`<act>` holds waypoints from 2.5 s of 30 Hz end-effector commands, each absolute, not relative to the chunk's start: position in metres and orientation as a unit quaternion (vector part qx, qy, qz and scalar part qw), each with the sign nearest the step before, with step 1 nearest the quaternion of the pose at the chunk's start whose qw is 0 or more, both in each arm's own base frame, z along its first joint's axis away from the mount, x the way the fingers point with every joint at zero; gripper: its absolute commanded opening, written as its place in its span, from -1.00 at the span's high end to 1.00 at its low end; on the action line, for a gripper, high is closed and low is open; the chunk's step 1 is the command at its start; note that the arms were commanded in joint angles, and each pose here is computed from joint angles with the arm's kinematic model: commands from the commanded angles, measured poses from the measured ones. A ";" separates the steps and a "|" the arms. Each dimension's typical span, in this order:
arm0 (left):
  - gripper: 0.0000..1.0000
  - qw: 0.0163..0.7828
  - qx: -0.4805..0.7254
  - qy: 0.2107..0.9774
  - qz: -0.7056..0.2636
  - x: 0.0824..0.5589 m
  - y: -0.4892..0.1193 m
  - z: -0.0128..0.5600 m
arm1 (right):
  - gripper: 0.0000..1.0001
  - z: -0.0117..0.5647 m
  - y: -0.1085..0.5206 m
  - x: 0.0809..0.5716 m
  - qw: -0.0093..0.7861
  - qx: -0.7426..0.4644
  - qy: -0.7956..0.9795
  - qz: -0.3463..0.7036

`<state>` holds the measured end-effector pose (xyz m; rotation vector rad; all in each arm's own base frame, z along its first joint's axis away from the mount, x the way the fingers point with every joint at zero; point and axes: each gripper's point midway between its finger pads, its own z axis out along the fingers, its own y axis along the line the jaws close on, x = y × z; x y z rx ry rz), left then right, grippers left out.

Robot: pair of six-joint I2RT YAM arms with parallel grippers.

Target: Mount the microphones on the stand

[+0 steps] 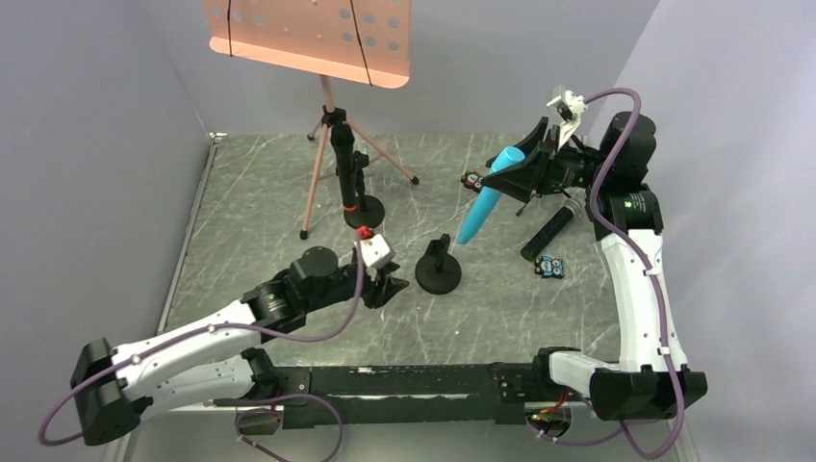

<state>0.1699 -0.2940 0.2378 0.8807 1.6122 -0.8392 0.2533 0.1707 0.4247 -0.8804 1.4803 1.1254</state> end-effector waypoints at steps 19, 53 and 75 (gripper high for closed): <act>-0.65 0.563 0.282 0.698 -0.341 0.220 -0.315 0.211 | 0.75 0.384 0.144 0.264 0.538 -0.348 0.636 0.429; 1.00 0.493 0.471 0.673 -0.288 0.250 -0.358 0.209 | 0.73 0.379 0.143 0.252 0.541 -0.354 0.622 0.442; -0.03 0.491 0.437 0.680 -0.327 0.254 -0.331 0.250 | 0.73 0.396 0.146 0.245 0.543 -0.363 0.608 0.452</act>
